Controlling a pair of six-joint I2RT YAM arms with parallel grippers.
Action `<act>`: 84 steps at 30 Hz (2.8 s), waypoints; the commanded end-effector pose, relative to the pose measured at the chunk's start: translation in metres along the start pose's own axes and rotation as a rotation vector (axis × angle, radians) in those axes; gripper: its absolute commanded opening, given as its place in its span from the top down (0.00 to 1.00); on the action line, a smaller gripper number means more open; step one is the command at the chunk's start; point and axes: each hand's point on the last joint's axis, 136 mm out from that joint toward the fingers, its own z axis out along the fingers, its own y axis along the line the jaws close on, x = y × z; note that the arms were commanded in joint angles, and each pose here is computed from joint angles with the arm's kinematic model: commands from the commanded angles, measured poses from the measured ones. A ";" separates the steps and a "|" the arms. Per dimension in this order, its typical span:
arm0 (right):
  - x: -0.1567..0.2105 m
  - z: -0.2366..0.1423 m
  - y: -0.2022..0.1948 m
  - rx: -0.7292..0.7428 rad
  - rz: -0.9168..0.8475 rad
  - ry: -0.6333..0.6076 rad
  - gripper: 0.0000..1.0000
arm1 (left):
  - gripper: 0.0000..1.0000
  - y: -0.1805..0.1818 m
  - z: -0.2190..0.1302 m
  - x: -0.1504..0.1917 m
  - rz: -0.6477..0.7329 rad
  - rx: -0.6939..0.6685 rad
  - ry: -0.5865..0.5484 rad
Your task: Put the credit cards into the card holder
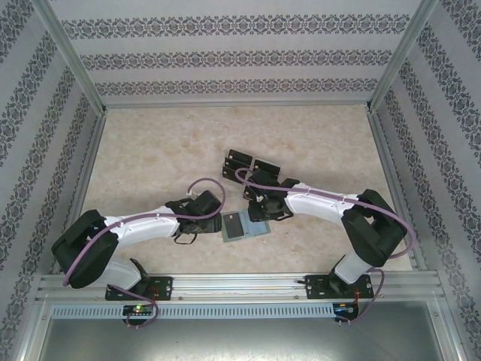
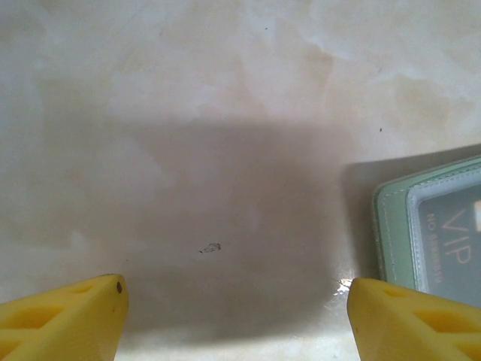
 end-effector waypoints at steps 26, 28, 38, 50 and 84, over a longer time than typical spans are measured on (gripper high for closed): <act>0.010 0.019 -0.002 0.046 -0.060 0.044 0.57 | 0.23 0.005 0.002 -0.004 -0.007 -0.008 -0.020; 0.011 0.021 0.000 0.035 -0.064 0.053 0.57 | 0.23 0.005 0.003 -0.003 -0.009 -0.008 -0.019; 0.017 0.019 0.018 -0.049 -0.052 0.066 0.57 | 0.23 0.004 0.003 -0.003 -0.011 -0.004 -0.019; 0.019 0.016 0.037 -0.153 -0.018 0.078 0.57 | 0.23 0.003 0.004 -0.003 -0.015 0.002 -0.020; 0.024 0.028 0.062 -0.203 -0.065 0.115 0.55 | 0.23 0.003 0.002 -0.004 -0.024 0.011 -0.027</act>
